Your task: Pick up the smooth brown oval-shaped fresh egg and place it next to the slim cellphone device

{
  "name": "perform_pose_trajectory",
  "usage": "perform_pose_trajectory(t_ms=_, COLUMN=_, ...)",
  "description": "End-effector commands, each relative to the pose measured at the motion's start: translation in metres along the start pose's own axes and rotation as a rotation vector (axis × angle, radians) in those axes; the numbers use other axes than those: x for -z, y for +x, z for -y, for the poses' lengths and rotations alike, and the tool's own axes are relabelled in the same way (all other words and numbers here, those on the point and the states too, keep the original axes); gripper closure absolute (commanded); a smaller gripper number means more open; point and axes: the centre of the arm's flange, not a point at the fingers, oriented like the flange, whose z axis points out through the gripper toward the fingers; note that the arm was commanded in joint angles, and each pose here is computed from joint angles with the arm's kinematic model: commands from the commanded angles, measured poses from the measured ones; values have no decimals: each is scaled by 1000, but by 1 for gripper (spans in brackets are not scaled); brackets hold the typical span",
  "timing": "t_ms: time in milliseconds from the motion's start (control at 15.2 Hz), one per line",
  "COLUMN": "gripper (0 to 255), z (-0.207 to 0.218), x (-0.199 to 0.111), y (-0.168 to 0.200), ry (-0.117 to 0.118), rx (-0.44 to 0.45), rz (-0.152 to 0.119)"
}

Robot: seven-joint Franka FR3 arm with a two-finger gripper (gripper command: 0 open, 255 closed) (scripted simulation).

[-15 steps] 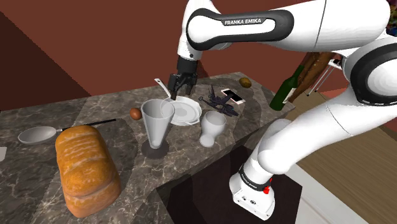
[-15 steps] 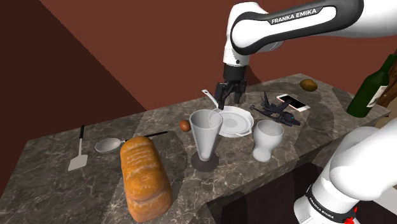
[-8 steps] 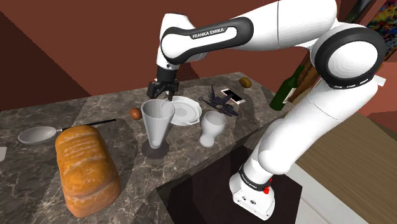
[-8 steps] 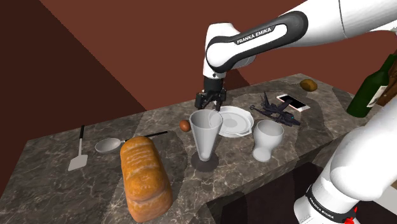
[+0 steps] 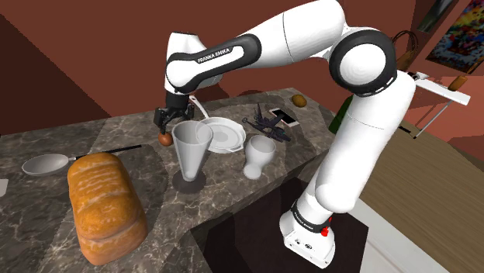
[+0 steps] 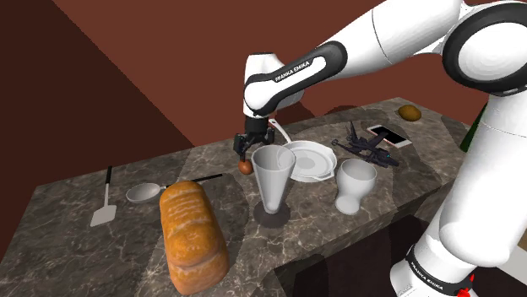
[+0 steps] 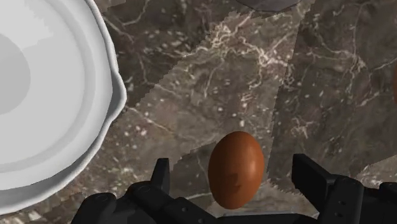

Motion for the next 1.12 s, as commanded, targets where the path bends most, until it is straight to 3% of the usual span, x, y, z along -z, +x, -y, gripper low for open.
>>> perform_pose_trajectory(t_ms=0, gripper=0, z=11, x=-15, y=17, ry=-1, rx=-10, rz=-8)
perform_pose_trajectory(t_ms=594, gripper=0, z=14, x=-60, y=23, ry=-1, rx=-13, rz=-10)
perform_pose_trajectory(t_ms=1056, gripper=0, z=14, x=-60, y=24, ry=-1, rx=-13, rz=-10)
